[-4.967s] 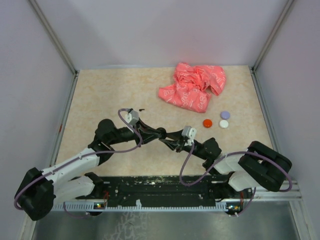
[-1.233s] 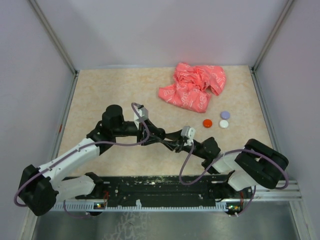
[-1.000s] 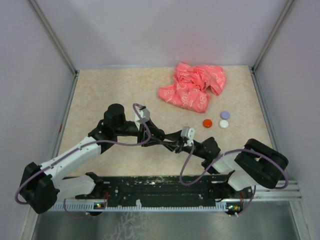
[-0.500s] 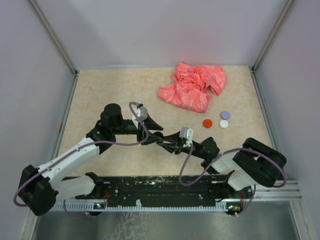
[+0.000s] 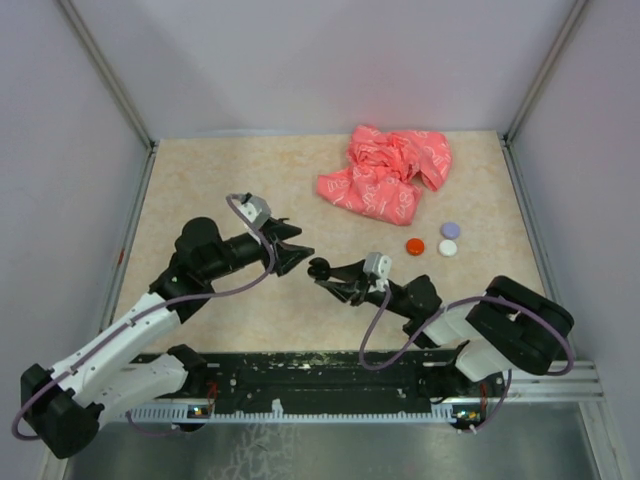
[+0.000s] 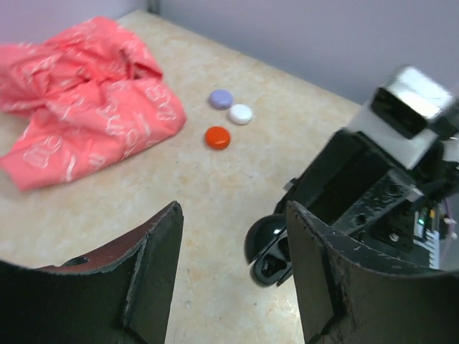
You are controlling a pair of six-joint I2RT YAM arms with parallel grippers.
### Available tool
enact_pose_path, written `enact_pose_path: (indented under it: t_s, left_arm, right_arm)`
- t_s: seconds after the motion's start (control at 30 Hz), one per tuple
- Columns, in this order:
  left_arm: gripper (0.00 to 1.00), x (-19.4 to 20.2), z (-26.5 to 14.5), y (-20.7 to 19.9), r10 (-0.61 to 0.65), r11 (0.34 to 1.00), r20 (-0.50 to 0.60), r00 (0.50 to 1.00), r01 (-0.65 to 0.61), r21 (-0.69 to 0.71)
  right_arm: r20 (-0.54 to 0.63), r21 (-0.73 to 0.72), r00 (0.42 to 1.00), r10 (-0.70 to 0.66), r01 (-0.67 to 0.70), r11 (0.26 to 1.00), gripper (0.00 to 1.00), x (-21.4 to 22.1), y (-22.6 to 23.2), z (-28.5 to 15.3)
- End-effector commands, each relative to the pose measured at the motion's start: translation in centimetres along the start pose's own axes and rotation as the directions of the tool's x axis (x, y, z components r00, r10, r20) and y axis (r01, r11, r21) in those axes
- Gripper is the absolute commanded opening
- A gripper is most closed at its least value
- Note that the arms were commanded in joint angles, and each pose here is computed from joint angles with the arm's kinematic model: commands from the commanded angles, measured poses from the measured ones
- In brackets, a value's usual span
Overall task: Insert the wireless bluetooth earbuds into the charging case
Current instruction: Pick up the earbud from the center of the board.
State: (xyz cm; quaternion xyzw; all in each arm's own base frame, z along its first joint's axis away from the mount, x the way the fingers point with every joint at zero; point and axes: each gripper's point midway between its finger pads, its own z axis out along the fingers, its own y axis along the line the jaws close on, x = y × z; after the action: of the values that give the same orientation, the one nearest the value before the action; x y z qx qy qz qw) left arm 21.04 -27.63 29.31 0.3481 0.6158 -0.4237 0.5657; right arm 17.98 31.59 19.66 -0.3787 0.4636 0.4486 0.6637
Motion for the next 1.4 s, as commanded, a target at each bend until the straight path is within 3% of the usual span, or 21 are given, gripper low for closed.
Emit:
enact_pose_path:
  t_s: [0.0, 0.13, 0.3, 0.67, 0.73, 0.83, 1.13, 1.37]
  left_arm:
    - [0.66, 2.7, -1.1, 4.9, -0.140, 0.944, -0.055, 0.989, 0.117, -0.307]
    - [0.69, 5.2, -1.9, 9.0, -0.244, 0.829, -0.100, 0.965, 0.154, -0.538]
    - [0.70, 9.1, -2.4, 13.8, -0.363, 0.679, -0.164, 0.917, 0.139, -0.721]
    - [0.68, 15.0, -1.2, 22.6, -0.564, 0.424, -0.108, 0.818, 0.175, -0.889]
    - [0.73, 16.0, -0.8, 23.4, -0.596, 0.385, -0.091, 0.798, 0.184, -0.904]
    - [0.81, 17.5, -0.3, 24.7, -0.620, 0.331, -0.072, 0.781, 0.177, -0.927]
    - [0.70, 19.5, 0.3, 28.5, -0.621, 0.196, -0.028, 0.784, 0.120, -0.973]
    - [0.68, 21.2, 0.8, 30.2, -0.625, 0.157, -0.047, 0.779, 0.066, -0.985]
  right_arm:
    - [0.064, 0.119, 0.997, -0.039, 0.031, 0.992, 0.00, -2.1, -2.3, -0.6]
    - [0.038, 0.197, 0.997, -0.067, 0.058, 0.979, 0.00, -1.8, -3.6, -1.3]
    - [0.023, 0.256, 0.996, -0.092, 0.083, 0.963, 0.00, -1.7, -4.6, -2.0]
    - [-0.007, 0.277, 0.994, -0.105, 0.103, 0.955, 0.00, -0.7, -5.1, -2.2]
    - [-0.008, 0.276, 0.994, -0.107, 0.105, 0.955, 0.00, -0.6, -5.1, -2.3]
    - [-0.014, 0.278, 0.994, -0.110, 0.110, 0.954, 0.00, -0.5, -5.1, -2.3]
    - [-0.030, 0.274, 0.992, -0.124, 0.127, 0.953, 0.00, -0.3, -5.1, -2.3]
    - [-0.044, 0.256, 0.991, -0.123, 0.130, 0.958, 0.00, 0.0, -5.0, -2.1]
